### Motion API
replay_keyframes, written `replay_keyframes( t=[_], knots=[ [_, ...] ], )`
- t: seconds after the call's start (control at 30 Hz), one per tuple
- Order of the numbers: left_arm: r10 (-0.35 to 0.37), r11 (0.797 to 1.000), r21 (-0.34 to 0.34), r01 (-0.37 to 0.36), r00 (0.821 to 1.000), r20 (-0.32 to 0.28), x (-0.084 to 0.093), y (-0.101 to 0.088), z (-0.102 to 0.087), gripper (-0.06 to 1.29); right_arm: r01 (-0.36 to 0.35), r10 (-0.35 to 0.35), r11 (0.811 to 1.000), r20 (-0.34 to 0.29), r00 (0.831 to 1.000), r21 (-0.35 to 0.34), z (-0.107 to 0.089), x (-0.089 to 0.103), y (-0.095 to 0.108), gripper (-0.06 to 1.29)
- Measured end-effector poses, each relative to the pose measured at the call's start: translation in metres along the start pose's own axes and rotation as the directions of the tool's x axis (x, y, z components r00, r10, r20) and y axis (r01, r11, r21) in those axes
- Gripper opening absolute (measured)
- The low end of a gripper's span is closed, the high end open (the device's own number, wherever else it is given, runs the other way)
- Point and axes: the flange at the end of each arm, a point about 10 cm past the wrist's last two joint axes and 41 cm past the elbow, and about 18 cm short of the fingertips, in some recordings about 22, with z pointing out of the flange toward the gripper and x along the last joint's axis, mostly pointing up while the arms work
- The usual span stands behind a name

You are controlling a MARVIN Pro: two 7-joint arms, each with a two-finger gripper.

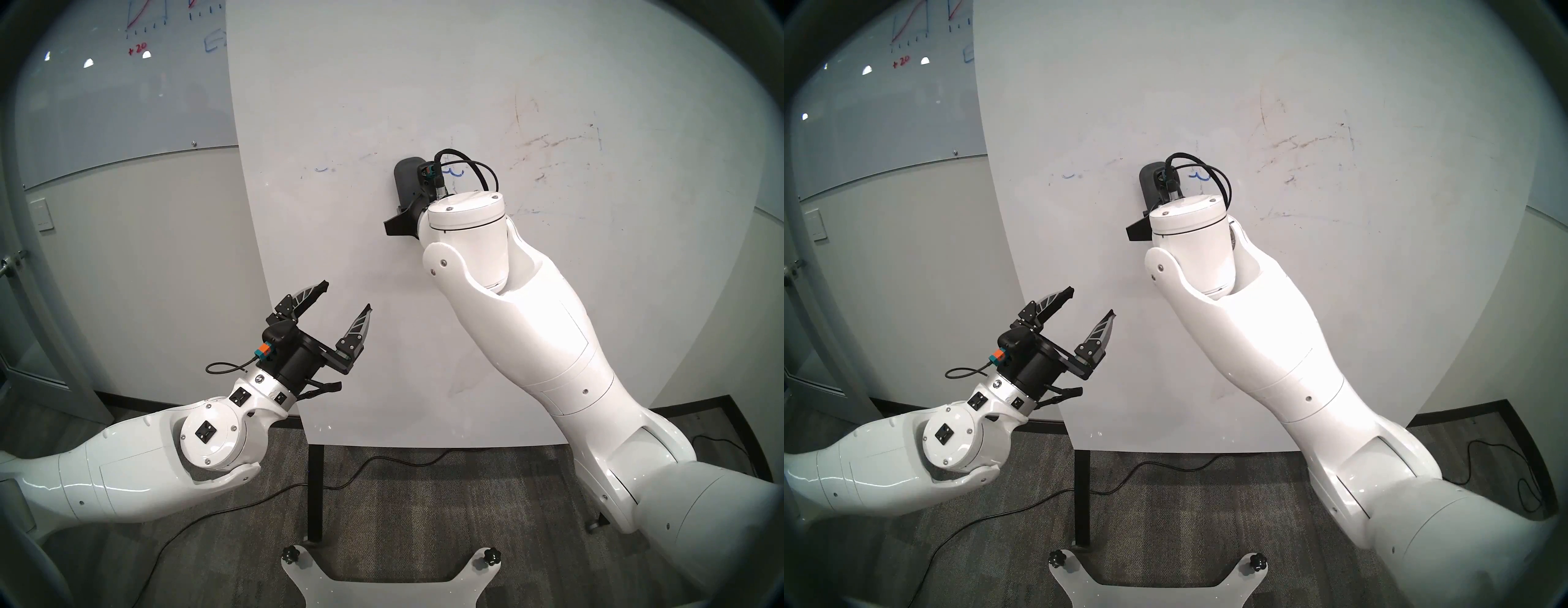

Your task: Erase all marks on the whiteboard with the eraser

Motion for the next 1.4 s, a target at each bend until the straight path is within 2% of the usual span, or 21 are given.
replay_keyframes(
  t=[1.4],
  knots=[
    [0.0, 1.0, 0.0, 0.0, 1.0, 0.0, 0.0, 0.0, 0.0, 1.23, -0.015, 0.015, 1.0, -0.014, 1.0, -0.002, -0.008, 0.008, 0.018, 0.53]
  ],
)
